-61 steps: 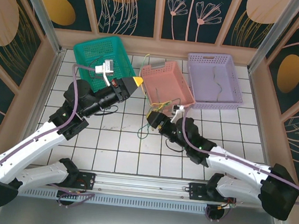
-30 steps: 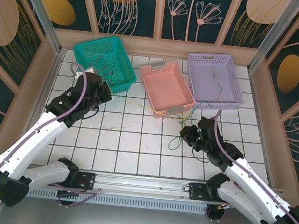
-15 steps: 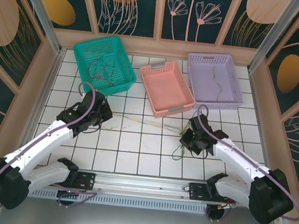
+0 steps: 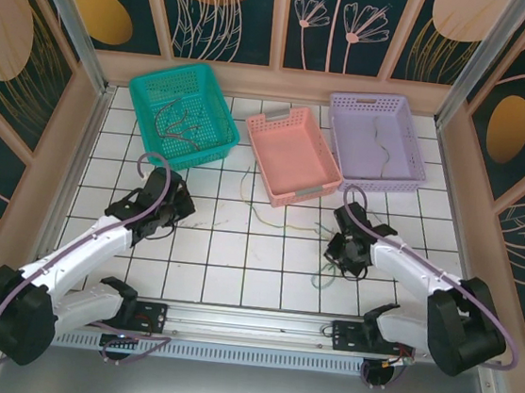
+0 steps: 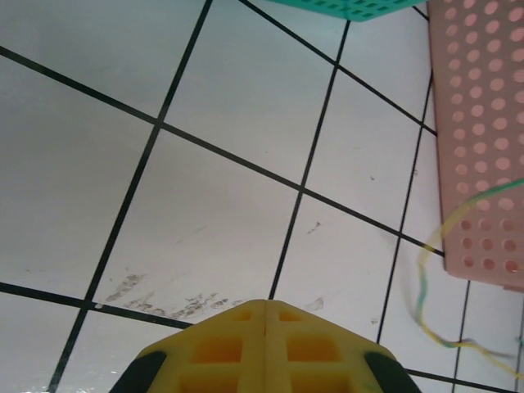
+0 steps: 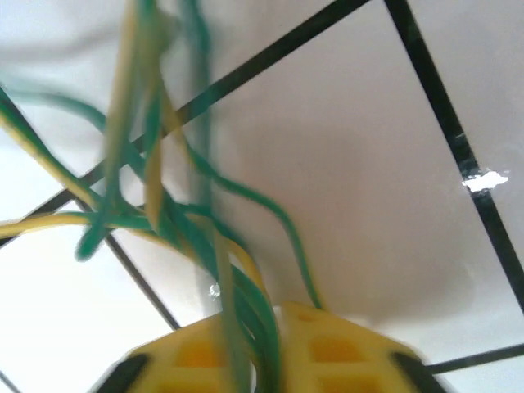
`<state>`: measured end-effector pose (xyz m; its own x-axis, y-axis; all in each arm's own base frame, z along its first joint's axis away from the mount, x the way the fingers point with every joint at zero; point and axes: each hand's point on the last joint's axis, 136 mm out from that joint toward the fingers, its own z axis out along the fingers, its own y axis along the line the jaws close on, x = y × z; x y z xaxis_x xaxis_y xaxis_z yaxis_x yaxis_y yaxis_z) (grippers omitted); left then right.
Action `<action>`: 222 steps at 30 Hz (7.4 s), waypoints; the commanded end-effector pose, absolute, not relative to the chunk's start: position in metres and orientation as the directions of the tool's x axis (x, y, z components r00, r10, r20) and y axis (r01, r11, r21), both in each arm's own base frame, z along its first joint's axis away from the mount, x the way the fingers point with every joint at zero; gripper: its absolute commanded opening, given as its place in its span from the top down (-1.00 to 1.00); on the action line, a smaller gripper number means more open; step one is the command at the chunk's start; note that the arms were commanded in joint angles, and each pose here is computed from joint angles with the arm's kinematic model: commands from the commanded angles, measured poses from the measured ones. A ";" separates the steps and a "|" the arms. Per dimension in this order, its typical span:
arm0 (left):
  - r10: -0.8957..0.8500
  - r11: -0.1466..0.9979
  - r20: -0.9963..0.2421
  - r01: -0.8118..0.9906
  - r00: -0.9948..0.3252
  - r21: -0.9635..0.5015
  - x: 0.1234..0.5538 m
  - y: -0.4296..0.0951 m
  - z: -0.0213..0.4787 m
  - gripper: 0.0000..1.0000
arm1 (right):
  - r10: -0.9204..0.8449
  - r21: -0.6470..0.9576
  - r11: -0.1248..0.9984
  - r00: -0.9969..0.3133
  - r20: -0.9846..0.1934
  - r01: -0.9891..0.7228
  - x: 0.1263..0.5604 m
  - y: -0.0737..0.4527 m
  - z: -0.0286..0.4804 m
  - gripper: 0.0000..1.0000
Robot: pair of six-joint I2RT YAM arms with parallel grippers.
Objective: Untangle the cables
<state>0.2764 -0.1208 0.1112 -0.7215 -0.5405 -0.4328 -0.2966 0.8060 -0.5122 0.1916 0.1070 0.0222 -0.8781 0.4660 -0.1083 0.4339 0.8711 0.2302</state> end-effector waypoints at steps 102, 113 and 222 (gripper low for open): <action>-0.373 0.596 -0.279 0.003 -0.885 -0.803 0.278 -0.327 0.167 1.00 | 0.535 0.823 0.400 -0.832 0.148 0.403 0.223 0.246 0.162 0.64; -0.389 0.654 -0.340 0.003 -0.856 -0.757 0.280 -0.309 0.177 1.00 | 0.614 0.765 0.494 -0.788 0.029 0.413 0.225 0.201 0.149 1.00; 0.050 0.491 -0.809 0.720 -0.586 -0.491 0.332 -0.394 0.400 1.00 | 0.169 0.534 0.562 -0.544 -0.822 -0.631 0.278 0.234 0.386 -0.21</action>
<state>0.3344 -0.3916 0.3909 -0.5632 0.0721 -0.8232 0.7256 0.5197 -0.4510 0.2713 0.2231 0.3810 -0.5692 0.1833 -0.8015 -0.5881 0.5905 0.5527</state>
